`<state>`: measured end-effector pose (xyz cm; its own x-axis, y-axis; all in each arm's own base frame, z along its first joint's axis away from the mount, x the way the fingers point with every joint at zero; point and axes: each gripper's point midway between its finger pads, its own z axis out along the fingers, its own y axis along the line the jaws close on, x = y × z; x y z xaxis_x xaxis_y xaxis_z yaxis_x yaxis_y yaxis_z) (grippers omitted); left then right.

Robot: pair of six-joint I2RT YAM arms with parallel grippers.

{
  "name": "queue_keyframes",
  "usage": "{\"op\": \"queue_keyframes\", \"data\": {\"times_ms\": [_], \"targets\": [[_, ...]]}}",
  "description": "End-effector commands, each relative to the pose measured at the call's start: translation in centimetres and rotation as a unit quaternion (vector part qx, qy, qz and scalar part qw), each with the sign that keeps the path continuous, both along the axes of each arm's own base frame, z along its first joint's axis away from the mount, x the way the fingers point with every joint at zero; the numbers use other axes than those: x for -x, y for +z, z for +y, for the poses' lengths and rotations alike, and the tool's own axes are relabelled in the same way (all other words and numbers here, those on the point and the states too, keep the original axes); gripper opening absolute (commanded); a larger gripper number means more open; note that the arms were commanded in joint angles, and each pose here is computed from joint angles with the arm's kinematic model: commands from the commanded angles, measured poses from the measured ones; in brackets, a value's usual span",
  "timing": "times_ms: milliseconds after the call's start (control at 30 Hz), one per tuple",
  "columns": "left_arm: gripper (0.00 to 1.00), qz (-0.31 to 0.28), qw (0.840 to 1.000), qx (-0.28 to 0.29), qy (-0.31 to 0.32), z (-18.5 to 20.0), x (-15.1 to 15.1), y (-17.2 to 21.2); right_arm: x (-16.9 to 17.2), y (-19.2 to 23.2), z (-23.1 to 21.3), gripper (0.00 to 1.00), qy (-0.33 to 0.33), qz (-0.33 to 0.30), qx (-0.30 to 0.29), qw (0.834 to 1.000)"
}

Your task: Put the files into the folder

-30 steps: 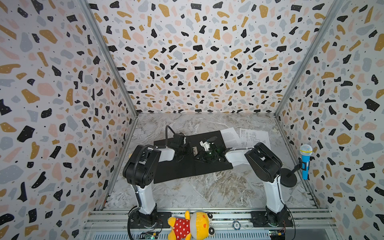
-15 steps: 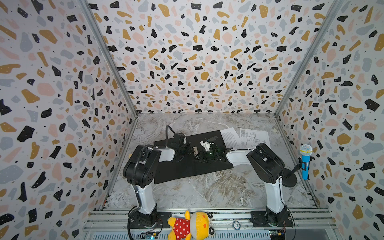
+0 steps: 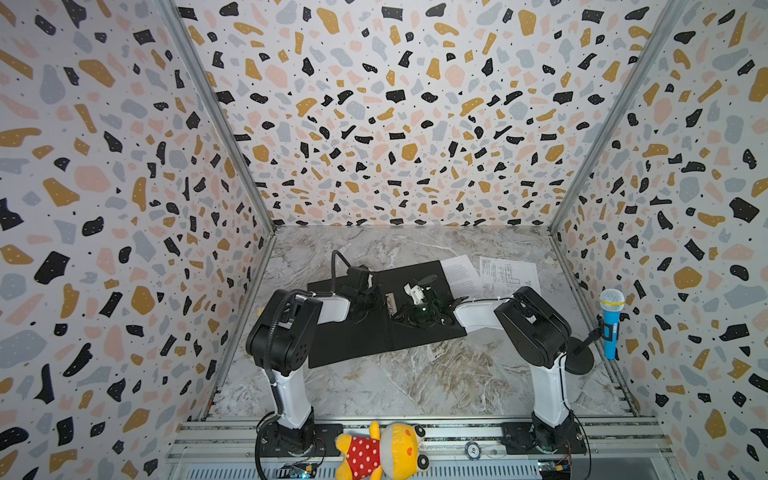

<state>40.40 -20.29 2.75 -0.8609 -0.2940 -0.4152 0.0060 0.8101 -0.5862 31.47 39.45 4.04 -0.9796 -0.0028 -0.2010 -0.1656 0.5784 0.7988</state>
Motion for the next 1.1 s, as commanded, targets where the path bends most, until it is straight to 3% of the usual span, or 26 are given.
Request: {"op": "queue_keyframes", "data": {"times_ms": [0, 1067], "targets": [[0.06, 0.028, 0.999, -0.023, -0.003, 0.3, 0.9, -2.1, -0.3, 1.5, -0.2, 0.21, -0.005, -0.012, -0.004, 1.000], [0.05, 0.027, 0.999, -0.022, -0.007, 0.1, 1.0, -2.1, -1.1, -0.1, 0.8, 0.14, 0.002, 0.007, 0.004, 1.000]]}}
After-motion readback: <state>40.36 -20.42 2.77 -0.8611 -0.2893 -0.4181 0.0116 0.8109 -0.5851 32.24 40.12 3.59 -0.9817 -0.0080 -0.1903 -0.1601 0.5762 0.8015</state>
